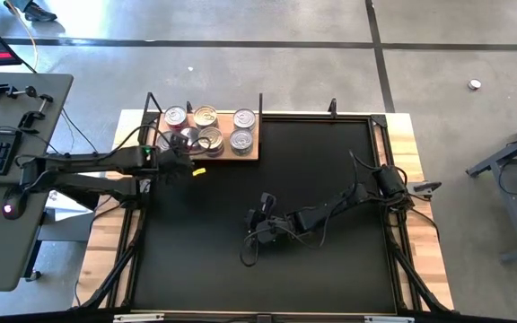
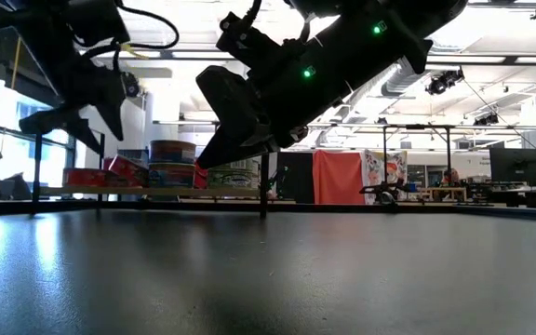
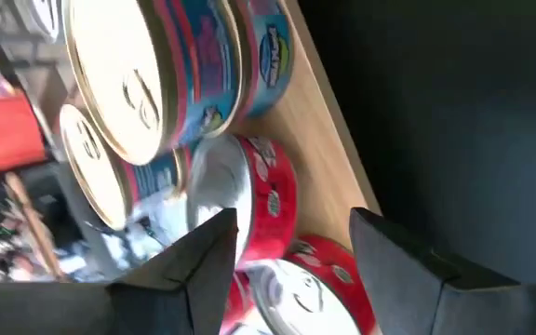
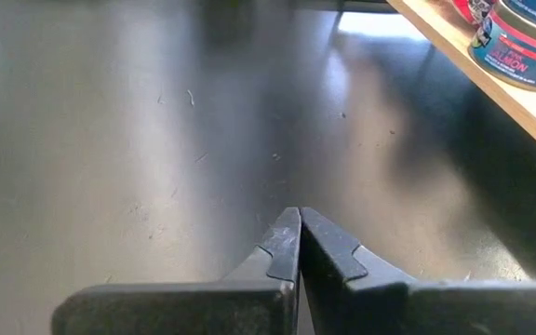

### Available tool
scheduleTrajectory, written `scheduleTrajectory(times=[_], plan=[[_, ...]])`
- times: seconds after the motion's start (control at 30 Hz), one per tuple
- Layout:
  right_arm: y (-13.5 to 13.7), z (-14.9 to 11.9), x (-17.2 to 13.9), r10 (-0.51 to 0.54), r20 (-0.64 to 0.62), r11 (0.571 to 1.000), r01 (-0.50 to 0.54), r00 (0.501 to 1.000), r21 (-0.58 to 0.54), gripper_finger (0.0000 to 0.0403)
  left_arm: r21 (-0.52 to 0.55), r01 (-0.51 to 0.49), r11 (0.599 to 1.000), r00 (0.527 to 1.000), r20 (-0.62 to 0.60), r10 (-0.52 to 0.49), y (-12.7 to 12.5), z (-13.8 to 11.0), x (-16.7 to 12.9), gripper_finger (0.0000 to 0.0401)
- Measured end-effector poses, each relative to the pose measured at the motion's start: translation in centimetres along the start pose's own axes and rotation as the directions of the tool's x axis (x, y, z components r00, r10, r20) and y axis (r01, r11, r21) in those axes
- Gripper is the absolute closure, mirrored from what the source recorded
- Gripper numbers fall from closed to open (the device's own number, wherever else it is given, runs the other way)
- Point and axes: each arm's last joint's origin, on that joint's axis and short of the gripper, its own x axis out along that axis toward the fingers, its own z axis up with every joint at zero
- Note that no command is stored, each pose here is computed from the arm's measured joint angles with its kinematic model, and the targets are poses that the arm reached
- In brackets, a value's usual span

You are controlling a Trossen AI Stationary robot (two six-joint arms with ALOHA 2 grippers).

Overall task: Stack canned seafood by type on shelf
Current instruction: Stack the red tuna can on the top of the other red tuna can

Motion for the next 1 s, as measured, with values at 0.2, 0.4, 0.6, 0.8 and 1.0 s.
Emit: scheduleTrajectory(times=[0.2,0.4,0.6,0.8,1.0], plan=[[0.0,0.0,0.0,0.0,0.0,1.0,0.0,1.0,-0.002,0.0402,0.183,-0.032,0.983,0.999,0.002,0.032,-1.0,0.6,1.8,0.0199],[0.0,0.0,0.0,0.0,-0.001,1.0,0.0,1.0,-0.005,0.0402,0.148,-0.104,0.983,0.993,-0.042,0.112,-0.2,0.7,2.6,0.0186],[0.0,0.0,0.0,0.0,-0.001,1.0,0.0,1.0,-0.005,0.0402,0.124,-0.061,0.99,0.995,-0.071,0.07,0.1,-0.2,3.2,0.0164],[0.0,0.0,0.0,0.0,0.0,1.0,0.0,1.0,-0.006,0.0402,0.228,0.021,0.973,0.998,-0.063,-0.007,0.0,0.1,4.7,0.0162],[0.0,0.0,0.0,0.0,0.0,1.0,0.0,1.0,-0.006,0.0402,0.228,-0.026,0.973,0.981,-0.184,0.069,0.6,0.6,6.5,0.0162]])
